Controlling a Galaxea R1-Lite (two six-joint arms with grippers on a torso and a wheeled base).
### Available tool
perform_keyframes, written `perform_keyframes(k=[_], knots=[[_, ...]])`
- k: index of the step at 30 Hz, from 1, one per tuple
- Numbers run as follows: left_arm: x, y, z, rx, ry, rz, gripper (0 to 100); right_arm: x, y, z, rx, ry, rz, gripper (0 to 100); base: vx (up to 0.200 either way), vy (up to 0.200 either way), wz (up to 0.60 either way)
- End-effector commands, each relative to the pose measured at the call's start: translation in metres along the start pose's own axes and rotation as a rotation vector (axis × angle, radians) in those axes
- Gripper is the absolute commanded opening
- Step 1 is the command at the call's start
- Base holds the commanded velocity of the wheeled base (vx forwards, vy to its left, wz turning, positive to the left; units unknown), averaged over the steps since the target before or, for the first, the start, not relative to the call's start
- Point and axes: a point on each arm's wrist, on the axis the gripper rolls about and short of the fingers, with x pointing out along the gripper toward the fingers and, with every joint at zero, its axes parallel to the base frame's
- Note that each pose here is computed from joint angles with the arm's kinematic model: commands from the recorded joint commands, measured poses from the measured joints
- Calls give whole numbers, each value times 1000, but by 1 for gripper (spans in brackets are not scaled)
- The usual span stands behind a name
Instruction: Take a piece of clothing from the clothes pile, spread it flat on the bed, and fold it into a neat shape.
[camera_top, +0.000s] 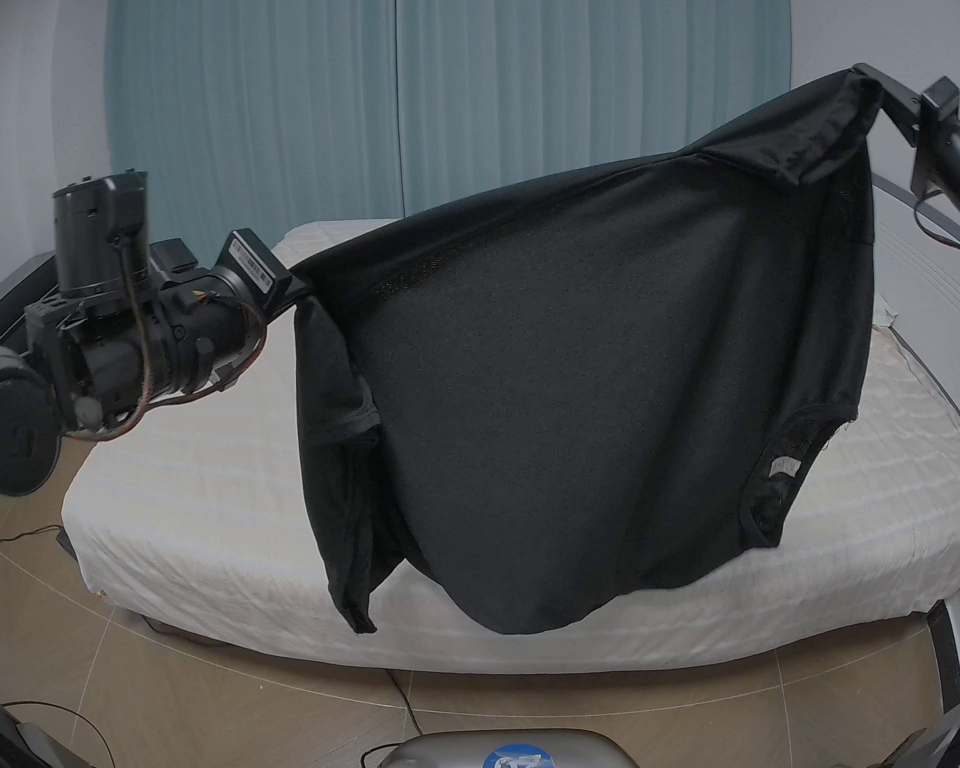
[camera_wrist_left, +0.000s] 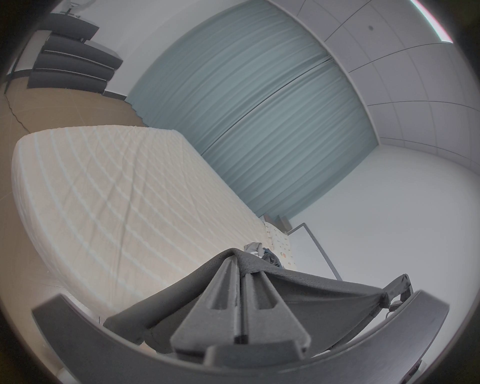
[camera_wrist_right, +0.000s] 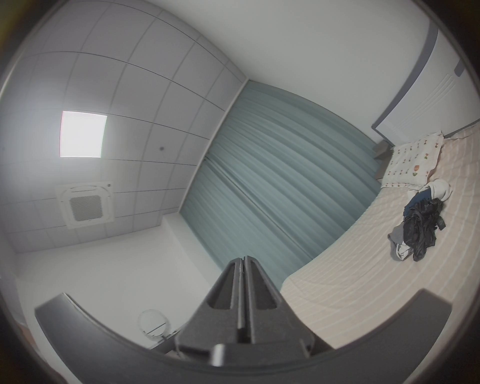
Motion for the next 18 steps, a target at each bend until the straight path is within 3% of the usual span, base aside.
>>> perform_keyframes(k=[1, 7, 12, 15, 18], knots=[[81, 38, -16, -23, 83, 130, 0, 72, -92, -36, -9, 33, -157, 0, 200, 0, 0], [121, 58, -33, -39, 118, 179, 0, 100, -123, -53, -95, -16, -125, 0, 200, 0, 0], [141, 68, -35, -69, 112, 193, 0, 110, -132, -63, -104, -12, -119, 0, 200, 0, 0], [169, 85, -48, -94, 116, 224, 0, 115, -149, -89, -103, 24, -146, 0, 200, 0, 0], [185, 99, -54, -100, 116, 247, 0, 117, -171, -110, -132, 11, -187, 0, 0, 0, 0]])
